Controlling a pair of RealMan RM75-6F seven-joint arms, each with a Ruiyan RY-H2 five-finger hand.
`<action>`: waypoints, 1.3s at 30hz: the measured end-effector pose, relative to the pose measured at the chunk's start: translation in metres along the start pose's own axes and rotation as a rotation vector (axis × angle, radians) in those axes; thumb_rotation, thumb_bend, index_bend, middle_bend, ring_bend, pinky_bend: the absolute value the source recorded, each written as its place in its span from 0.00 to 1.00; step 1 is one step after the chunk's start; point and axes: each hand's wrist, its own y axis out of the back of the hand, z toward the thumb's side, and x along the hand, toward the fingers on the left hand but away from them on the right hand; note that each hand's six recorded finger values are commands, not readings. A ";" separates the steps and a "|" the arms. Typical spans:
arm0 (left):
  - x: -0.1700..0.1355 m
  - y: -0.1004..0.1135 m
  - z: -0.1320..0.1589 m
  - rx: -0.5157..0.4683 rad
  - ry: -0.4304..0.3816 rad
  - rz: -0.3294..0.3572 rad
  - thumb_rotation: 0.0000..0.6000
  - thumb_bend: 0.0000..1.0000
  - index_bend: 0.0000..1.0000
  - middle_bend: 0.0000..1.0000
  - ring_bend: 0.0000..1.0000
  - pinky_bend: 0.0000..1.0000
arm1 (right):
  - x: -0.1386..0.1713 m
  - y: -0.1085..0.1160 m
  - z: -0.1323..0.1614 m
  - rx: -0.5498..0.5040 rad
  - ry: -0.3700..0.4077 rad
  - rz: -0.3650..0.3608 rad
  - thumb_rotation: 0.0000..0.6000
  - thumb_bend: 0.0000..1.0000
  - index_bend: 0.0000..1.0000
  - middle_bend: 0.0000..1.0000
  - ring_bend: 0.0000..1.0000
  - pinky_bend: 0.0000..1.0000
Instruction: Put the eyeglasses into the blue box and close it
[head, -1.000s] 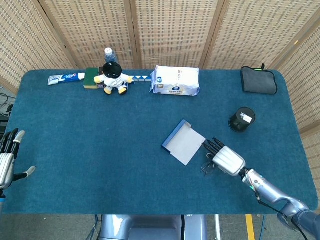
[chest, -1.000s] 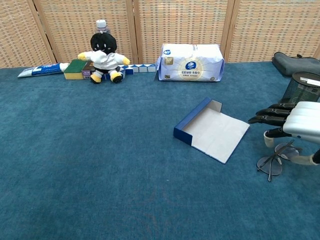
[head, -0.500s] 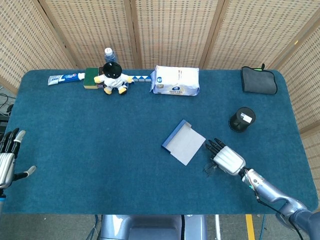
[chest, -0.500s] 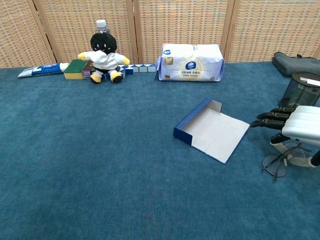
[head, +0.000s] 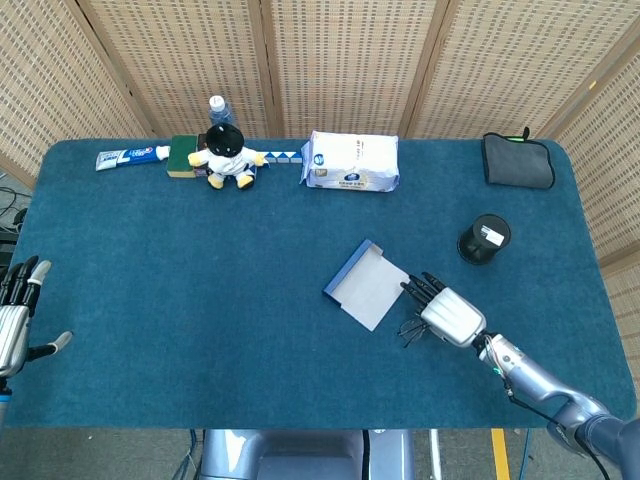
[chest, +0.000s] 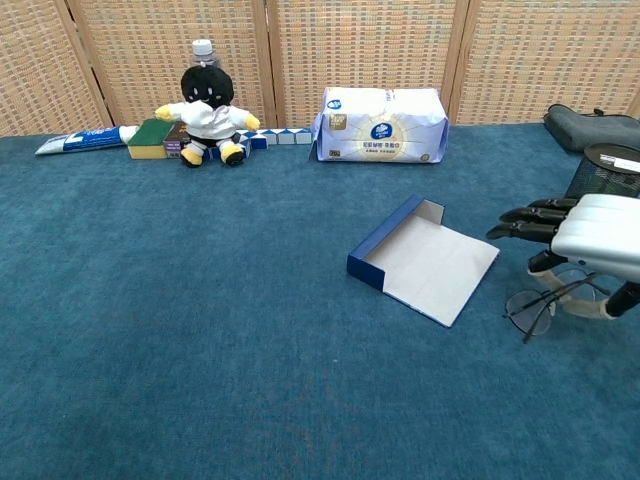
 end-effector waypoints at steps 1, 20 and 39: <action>0.000 0.000 0.000 0.000 0.001 -0.001 1.00 0.00 0.00 0.00 0.00 0.00 | -0.001 0.002 0.000 0.005 0.001 -0.004 1.00 0.41 0.59 0.10 0.00 0.12; 0.010 -0.003 -0.007 -0.002 0.035 -0.020 1.00 0.00 0.00 0.00 0.00 0.00 | -0.079 0.039 0.005 0.162 -0.006 0.029 1.00 0.41 0.59 0.10 0.00 0.14; 0.019 -0.006 -0.013 -0.014 0.061 -0.044 1.00 0.00 0.00 0.00 0.00 0.00 | -0.147 0.053 0.024 0.340 -0.001 0.042 1.00 0.41 0.59 0.10 0.00 0.15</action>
